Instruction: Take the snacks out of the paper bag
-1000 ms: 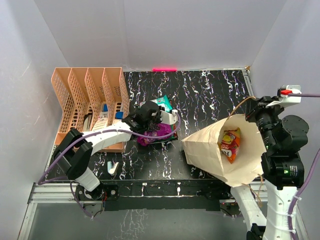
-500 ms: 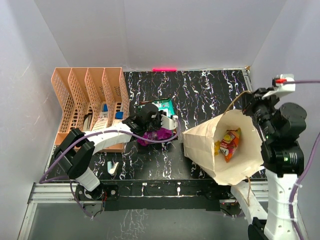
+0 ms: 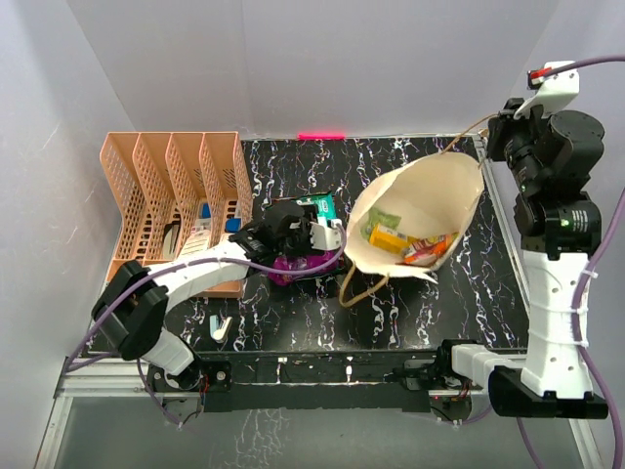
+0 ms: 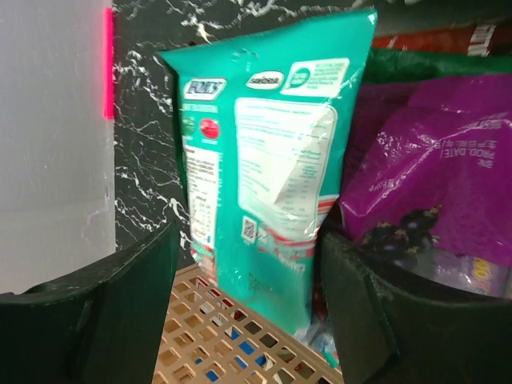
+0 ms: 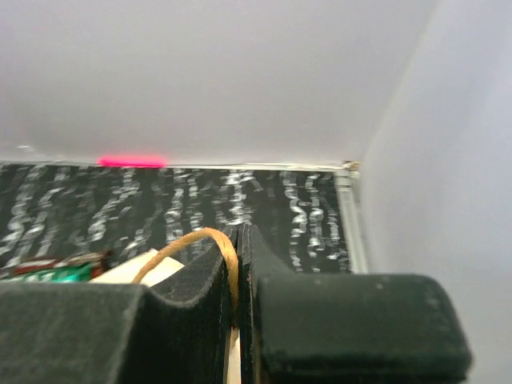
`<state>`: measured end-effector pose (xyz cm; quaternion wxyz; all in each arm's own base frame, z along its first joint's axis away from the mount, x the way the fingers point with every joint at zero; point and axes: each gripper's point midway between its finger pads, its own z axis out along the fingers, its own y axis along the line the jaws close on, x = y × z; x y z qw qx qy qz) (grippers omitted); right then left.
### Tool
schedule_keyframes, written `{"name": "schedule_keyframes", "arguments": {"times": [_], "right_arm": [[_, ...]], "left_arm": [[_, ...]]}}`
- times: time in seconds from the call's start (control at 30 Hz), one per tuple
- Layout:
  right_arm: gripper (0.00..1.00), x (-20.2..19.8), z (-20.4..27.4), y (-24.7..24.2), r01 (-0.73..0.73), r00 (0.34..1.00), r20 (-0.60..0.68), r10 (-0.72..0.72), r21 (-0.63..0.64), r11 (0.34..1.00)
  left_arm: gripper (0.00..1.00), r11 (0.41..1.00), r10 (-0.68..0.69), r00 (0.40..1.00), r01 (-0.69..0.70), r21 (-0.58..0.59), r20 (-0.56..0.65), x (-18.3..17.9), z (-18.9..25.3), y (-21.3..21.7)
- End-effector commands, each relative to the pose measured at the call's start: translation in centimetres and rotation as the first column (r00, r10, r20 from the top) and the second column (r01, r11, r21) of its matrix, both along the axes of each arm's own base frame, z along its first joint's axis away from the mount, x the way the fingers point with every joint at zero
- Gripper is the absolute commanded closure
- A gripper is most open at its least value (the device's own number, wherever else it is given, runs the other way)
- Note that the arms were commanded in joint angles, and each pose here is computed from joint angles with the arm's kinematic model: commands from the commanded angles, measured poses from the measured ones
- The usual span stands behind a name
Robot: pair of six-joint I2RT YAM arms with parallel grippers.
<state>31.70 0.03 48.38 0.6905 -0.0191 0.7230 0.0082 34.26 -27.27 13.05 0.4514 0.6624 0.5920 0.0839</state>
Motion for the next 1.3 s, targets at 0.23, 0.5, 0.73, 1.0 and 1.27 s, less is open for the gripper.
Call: {"name": "schedule_keyframes", "arguments": {"times": [0.23, 0.5, 0.73, 1.0, 1.27], "right_arm": [[0.93, 2.7, 5.1, -4.1, 0.218, 0.967, 0.185, -0.177, -0.234, 0.947], [0.92, -2.3, -8.1, 8.7, -0.475, 0.879, -0.006, 0.477, -0.119, 0.872], [0.92, -7.2, -16.9, 10.9, -0.539, 0.819, -0.128, 0.559, 0.162, 0.826], [0.92, -9.4, -15.1, 7.8, -0.367, 0.915, -0.127, 0.383, 0.131, 0.921], [0.92, -10.6, -12.3, 3.5, -0.111, 0.993, -0.032, 0.118, 0.162, 0.980]], "left_arm": [[0.20, 0.926, 0.004, 0.998, -0.029, -0.376, -0.068, -3.4, 10.5, -1.0], [0.03, 0.830, -0.056, 0.988, -0.033, -0.557, -0.142, -7.6, 13.7, -0.4], [0.10, 0.722, -0.277, 0.939, 0.062, -0.689, -0.206, -13.4, 17.1, -1.2], [0.17, 0.544, -0.489, 0.845, 0.099, -0.833, -0.218, -18.5, 19.6, -4.4], [0.19, 0.585, -0.552, 0.808, 0.199, -0.786, -0.206, -23.6, 17.4, -10.5]]}}
